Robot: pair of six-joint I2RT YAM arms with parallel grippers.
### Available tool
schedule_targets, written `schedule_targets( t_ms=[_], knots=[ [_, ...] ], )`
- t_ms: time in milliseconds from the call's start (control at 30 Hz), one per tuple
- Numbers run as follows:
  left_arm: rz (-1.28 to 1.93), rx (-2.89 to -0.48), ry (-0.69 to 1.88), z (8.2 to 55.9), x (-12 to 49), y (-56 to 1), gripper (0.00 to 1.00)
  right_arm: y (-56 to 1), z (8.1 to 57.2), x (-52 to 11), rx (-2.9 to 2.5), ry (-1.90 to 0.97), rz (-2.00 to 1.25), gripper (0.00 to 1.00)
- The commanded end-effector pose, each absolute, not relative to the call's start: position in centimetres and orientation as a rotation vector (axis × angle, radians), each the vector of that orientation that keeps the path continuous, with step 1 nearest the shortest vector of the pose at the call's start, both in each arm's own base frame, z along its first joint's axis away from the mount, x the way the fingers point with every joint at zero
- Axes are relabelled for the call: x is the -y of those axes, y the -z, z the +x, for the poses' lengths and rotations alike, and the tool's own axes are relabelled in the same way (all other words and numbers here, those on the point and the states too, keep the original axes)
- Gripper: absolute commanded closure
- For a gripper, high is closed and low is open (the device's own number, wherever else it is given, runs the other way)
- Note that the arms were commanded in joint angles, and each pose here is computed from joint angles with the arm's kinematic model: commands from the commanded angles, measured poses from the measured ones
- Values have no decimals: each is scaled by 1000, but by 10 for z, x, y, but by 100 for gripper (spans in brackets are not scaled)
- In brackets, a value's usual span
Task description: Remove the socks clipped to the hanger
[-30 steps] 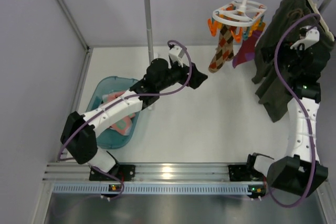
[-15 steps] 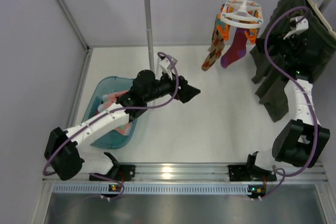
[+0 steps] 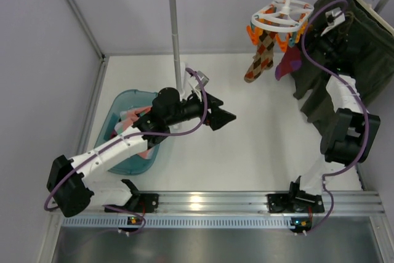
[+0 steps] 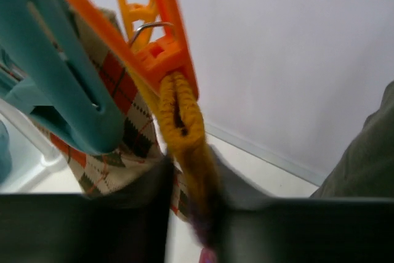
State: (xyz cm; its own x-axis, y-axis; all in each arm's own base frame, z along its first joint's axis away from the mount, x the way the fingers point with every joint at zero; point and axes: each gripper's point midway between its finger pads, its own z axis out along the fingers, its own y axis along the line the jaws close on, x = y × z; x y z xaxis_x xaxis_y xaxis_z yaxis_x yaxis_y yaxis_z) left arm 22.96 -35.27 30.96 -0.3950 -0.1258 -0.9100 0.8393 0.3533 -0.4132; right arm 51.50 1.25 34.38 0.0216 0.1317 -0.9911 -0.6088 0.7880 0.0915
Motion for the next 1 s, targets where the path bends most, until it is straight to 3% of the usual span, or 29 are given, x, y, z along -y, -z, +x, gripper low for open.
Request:
schedule_targets(
  t_ms=[0,300,567,967],
  knots=[
    [684,-1514,1236,222,350,-335,1,-385,505,-33,-1280,-587,-545,95],
    [712,-1464,1332,197,360,-361,1,-415,462,-8,-1263,-343,-361,100],
    [788,-1411,1395,128,390,-397,1,-429,405,24,-1278,-158,-94,100],
    [507,-1561,1256,161,387,-430,1,-397,311,19,-1354,-126,80,100]
  ],
)
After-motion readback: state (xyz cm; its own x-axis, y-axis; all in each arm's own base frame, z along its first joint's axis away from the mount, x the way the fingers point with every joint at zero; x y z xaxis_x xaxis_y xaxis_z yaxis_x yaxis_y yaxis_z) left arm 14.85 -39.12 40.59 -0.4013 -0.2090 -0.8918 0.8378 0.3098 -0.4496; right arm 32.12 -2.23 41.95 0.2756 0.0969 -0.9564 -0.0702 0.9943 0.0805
